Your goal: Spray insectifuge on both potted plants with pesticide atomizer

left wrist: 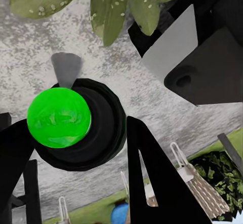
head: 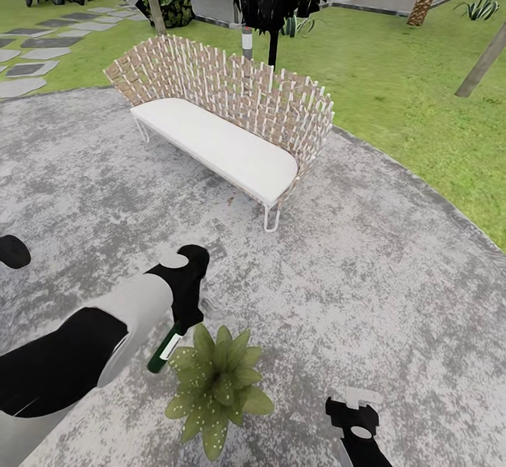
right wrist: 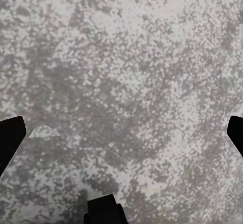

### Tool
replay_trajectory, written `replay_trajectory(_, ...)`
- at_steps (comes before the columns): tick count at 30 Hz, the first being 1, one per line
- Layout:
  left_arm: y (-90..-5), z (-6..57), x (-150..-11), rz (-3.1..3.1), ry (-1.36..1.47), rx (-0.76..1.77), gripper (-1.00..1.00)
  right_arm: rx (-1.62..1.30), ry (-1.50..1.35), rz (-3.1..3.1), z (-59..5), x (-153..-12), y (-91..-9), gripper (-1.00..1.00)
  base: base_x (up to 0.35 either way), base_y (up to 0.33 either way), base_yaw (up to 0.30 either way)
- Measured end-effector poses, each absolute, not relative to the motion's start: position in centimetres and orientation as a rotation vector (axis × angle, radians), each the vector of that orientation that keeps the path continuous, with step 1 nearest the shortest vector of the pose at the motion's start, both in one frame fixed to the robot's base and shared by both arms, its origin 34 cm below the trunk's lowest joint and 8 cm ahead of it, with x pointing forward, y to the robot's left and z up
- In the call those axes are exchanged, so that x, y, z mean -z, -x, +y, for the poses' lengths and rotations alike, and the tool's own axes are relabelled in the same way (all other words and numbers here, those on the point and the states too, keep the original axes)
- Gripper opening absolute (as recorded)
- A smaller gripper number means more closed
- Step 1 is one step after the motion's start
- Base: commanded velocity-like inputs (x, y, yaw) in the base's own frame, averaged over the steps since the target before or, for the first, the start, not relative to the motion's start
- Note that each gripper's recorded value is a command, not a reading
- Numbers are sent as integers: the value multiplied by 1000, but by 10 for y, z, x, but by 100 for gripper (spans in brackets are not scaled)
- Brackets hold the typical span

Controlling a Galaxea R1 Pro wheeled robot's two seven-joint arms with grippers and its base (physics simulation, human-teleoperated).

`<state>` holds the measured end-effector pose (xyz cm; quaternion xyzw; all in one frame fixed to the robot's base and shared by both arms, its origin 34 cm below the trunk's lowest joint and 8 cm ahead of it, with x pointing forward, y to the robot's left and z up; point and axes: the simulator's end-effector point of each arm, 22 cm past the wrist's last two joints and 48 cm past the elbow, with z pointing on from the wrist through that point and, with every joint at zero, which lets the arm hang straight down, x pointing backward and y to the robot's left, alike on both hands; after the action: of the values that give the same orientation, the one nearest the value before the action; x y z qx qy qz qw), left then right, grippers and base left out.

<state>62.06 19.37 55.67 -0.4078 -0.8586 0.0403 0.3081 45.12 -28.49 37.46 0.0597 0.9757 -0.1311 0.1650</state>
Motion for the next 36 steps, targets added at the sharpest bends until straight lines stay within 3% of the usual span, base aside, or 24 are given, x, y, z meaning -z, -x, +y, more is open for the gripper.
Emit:
replay_trajectory(7,-577,201,-537,-2201,1045,-128,-100,380,-166,2775,-287,-375,-452,100,0,0,0)
replay_trajectory(15,-527,298,-519,-2090,943,48,-100,395,-167,2710,-298,-382,-467,100,0,0,0)
replay_trajectory(20,-529,257,-518,-2097,991,-1,-100,424,-123,2703,-310,-382,-466,100,0,0,0)
replay_trajectory(36,-525,242,-518,-2090,1011,-15,-100,403,-104,2759,-301,-373,-443,100,57,0,0)
